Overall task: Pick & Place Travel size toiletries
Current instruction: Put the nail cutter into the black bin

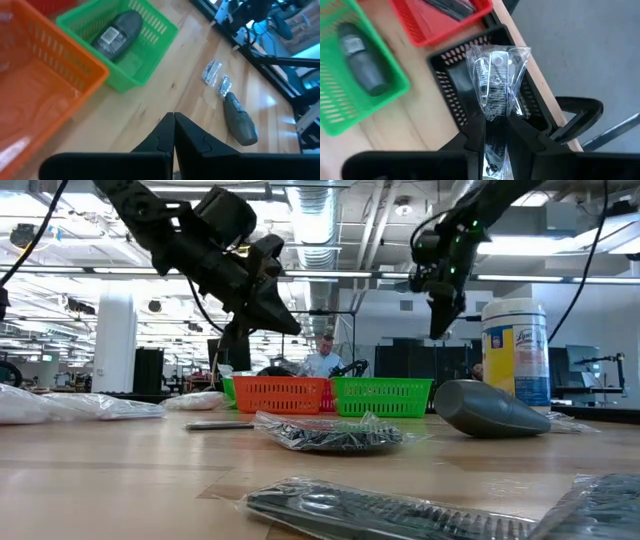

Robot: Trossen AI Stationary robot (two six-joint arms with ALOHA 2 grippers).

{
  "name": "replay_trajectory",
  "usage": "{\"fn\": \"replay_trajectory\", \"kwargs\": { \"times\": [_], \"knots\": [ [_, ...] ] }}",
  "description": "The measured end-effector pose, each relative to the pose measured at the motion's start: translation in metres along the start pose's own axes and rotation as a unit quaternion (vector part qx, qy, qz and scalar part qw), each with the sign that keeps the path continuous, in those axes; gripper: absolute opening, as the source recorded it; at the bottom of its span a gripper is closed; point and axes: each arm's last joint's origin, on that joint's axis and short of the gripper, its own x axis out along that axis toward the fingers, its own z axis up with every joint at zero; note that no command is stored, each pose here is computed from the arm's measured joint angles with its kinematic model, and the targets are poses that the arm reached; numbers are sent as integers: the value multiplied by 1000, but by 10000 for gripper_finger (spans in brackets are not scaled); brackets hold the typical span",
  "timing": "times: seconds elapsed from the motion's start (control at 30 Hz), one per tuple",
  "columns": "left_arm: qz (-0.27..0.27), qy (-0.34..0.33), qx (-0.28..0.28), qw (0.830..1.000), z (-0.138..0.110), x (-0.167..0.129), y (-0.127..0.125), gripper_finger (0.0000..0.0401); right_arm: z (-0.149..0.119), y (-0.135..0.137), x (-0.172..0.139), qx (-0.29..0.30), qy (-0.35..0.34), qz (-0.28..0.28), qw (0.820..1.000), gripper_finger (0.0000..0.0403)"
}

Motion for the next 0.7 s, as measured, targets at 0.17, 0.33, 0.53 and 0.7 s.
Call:
{"fn": "replay_trajectory", "kwargs": {
  "times": [0.17, 0.33, 0.53, 0.7],
  "knots": [
    [-36, 13, 22, 999, 10, -4, 15, 0, 2, -9, 26, 3, 28, 8, 1000, 48],
    [-74, 26, 41, 996, 15, -8, 25, 0, 18, -18, 45, -3, 39, 13, 999, 48],
    [-87, 35, 51, 994, 17, -10, 32, 0, 35, -30, 68, -52, 66, 33, 996, 48],
    [-75, 37, 51, 995, 19, -12, 40, 0, 33, -42, 77, -63, 69, 98, 991, 48]
  ]
}}
